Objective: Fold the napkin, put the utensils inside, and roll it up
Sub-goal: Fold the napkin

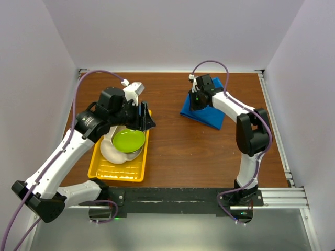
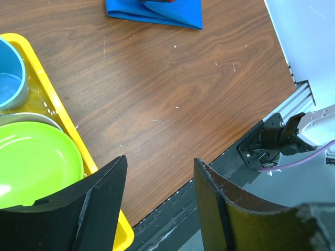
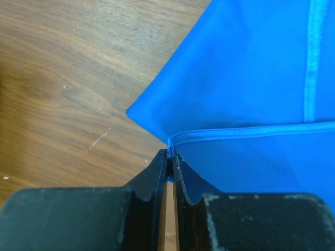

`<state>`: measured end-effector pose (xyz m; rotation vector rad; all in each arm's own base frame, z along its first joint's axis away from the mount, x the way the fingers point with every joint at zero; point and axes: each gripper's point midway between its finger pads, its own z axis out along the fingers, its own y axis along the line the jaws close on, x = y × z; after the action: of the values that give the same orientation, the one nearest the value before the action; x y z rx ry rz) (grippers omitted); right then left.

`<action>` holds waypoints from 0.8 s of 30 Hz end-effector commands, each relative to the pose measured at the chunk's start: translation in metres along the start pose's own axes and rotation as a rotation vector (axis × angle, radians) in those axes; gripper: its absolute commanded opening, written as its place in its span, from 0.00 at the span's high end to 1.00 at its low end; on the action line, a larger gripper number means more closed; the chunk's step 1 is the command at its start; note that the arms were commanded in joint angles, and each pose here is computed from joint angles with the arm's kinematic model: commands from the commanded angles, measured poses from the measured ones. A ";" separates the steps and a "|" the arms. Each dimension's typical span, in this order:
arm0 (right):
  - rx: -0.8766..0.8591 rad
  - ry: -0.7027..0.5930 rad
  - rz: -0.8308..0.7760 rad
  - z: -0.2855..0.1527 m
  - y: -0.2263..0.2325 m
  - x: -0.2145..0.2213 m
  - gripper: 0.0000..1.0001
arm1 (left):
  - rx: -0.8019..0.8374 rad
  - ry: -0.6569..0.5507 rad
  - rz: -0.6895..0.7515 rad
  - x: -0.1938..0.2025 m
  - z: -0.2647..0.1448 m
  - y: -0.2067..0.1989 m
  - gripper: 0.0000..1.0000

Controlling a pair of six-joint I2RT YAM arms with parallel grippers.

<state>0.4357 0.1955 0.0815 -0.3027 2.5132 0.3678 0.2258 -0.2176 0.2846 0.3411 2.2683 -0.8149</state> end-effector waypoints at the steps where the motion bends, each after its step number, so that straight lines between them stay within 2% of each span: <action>1: 0.005 -0.065 0.015 -0.004 0.007 -0.025 0.90 | 0.016 -0.032 0.044 -0.014 -0.008 -0.008 0.42; 11: 0.023 -0.050 0.067 0.016 0.007 -0.018 0.88 | -0.009 -0.043 0.044 -0.016 -0.011 -0.004 0.42; 24: 0.092 -0.088 0.108 0.016 -0.005 -0.028 0.83 | 0.001 -0.045 0.011 -0.013 -0.012 -0.005 0.42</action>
<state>0.4483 0.1950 0.0569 -0.1551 2.5496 0.2977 0.2285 -0.2139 0.2892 0.3500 2.2689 -0.7772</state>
